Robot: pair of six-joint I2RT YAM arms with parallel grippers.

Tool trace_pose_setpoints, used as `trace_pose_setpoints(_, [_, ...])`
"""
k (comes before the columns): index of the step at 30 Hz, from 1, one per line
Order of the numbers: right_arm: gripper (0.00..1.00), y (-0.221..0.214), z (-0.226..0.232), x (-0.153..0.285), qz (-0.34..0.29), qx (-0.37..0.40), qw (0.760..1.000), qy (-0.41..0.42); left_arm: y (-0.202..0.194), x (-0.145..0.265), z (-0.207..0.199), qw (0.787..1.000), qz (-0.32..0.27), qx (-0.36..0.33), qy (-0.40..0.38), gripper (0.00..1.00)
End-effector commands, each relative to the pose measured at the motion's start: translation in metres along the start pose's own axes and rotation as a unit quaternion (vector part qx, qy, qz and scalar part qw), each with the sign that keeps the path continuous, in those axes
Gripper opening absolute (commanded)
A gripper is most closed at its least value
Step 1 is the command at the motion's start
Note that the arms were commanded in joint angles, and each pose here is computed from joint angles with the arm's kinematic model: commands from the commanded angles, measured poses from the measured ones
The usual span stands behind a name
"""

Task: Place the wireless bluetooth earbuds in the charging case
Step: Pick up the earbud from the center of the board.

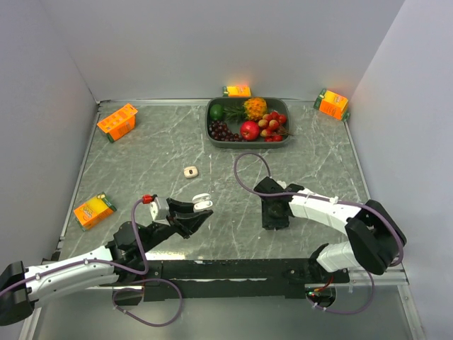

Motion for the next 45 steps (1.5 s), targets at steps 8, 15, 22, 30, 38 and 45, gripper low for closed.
trace_pose_setpoints(8, [0.49,0.019,0.004,-0.007,-0.014,-0.015,1.000,-0.010,0.012,-0.002,-0.008,1.000,-0.023,0.011,-0.012,0.01])
trace_pose_setpoints(15, [0.49,0.028,-0.005,-0.007,-0.024,-0.022,0.999,-0.027,0.011,0.000,-0.007,1.000,-0.023,0.011,-0.010,0.01])
trace_pose_setpoints(22, [0.49,0.032,-0.014,-0.006,-0.031,-0.021,0.998,-0.042,0.012,0.001,-0.007,1.000,-0.026,0.012,-0.011,0.01])
trace_pose_setpoints(30, [0.48,0.034,-0.023,-0.010,-0.031,-0.016,0.998,-0.060,0.012,0.001,-0.007,1.000,-0.025,0.009,-0.010,0.01])
trace_pose_setpoints(38, [0.36,0.031,-0.022,-0.011,-0.028,-0.014,0.998,-0.054,0.011,0.001,-0.007,1.000,-0.025,0.012,-0.011,0.01])
trace_pose_setpoints(45, [0.27,0.025,-0.023,-0.011,-0.025,-0.017,0.998,-0.050,0.011,0.000,-0.008,1.000,-0.024,0.013,-0.013,0.01])
Point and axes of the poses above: each gripper's point midway between its finger pads, its own x axis back along the fingers, its own z axis along the line the jaws close on, y = z × x, the point moved 2 cm from there along x, back along the fingers, and after that the axes turned 11 degrees about x, right-handed, at the moved point
